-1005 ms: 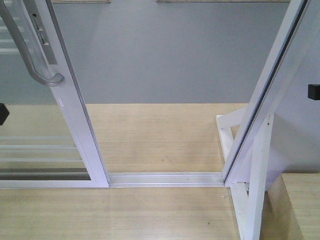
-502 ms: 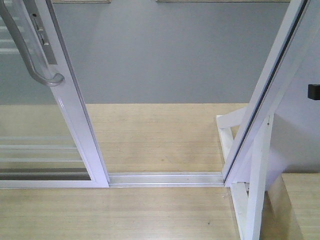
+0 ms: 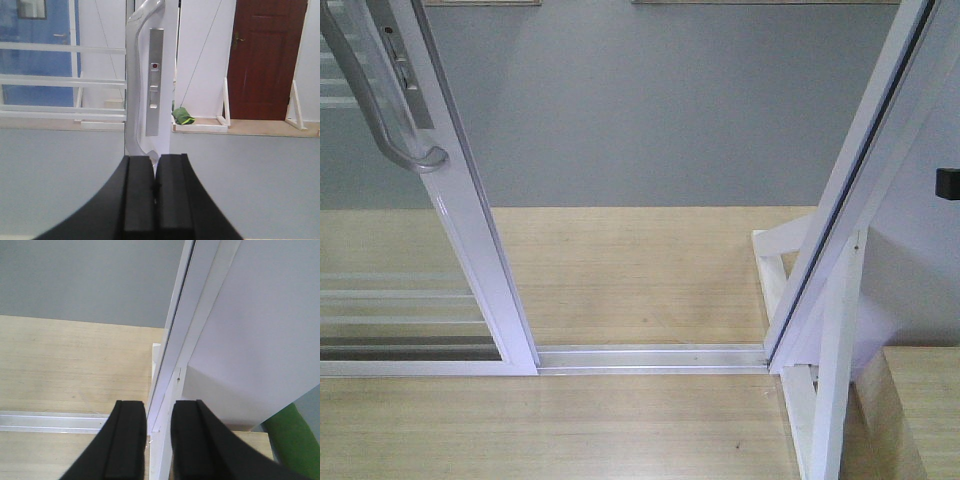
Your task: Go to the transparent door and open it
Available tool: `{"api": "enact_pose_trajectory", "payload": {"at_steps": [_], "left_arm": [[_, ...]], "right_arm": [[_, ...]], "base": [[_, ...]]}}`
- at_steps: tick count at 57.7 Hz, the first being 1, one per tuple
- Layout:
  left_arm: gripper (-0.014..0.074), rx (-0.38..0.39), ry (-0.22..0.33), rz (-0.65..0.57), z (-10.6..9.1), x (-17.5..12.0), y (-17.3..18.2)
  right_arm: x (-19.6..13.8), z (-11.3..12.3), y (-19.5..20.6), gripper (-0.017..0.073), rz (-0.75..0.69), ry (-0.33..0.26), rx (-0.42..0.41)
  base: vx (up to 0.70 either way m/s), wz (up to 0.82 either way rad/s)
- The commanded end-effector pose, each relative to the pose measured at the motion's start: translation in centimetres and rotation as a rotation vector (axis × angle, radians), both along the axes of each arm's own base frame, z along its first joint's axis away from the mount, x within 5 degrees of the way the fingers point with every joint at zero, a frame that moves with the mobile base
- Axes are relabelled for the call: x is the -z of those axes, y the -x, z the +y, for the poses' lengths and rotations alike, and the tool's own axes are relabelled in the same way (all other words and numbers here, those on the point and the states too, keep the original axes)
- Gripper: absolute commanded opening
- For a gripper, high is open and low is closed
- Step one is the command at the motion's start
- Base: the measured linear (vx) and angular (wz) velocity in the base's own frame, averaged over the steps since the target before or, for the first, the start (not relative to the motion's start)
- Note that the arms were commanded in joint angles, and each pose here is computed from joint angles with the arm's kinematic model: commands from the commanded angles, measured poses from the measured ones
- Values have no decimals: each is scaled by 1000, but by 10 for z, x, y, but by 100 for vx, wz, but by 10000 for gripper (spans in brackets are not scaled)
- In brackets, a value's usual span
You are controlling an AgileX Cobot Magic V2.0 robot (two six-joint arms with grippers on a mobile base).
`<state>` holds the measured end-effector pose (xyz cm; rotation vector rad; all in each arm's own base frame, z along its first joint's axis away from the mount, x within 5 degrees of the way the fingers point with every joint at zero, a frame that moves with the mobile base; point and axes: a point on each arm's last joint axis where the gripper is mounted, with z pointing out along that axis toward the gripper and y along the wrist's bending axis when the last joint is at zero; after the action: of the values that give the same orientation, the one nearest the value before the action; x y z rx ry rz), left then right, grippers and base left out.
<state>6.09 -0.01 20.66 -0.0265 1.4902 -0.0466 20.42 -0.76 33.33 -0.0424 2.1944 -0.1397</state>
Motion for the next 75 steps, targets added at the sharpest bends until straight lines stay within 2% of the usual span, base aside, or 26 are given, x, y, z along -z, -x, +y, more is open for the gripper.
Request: {"api": "enact_pose_trajectory", "payload": {"at_steps": [1, 5, 14, 20, 65, 69, 75], "left_arm": [[-8, -9, -57, -78, 0, -3, 0], [-8, 7, -108, -48, -2, 0, 0], [-7, 18, -69, -10, -2, 6, 5], [-7, 29, -69, 25, -2, 9, 5], [-6, 34, -69, 24, -3, 9, 5], [-6, 34, -69, 24, -3, 9, 5], [-6, 34, -69, 24, -3, 9, 5]], "right_arm": [[-17, 0, -3, 245, -111, 21, -15], [-17, 0, -3, 245, -111, 21, -15], [-18, 0, -3, 245, -113, 21, -15], [-18, 0, -1, 245, -111, 21, -14], [-16, 0, -1, 245, -106, 21, -14], [-18, 0, 4, 241, -147, 28, -21], [-10, 3, 18, 214, -232, -13, -32]], "base": [[0, 0], [0, 0], [0, 0], [0, 0], [0, 0], [0, 0], [0, 0]]}}
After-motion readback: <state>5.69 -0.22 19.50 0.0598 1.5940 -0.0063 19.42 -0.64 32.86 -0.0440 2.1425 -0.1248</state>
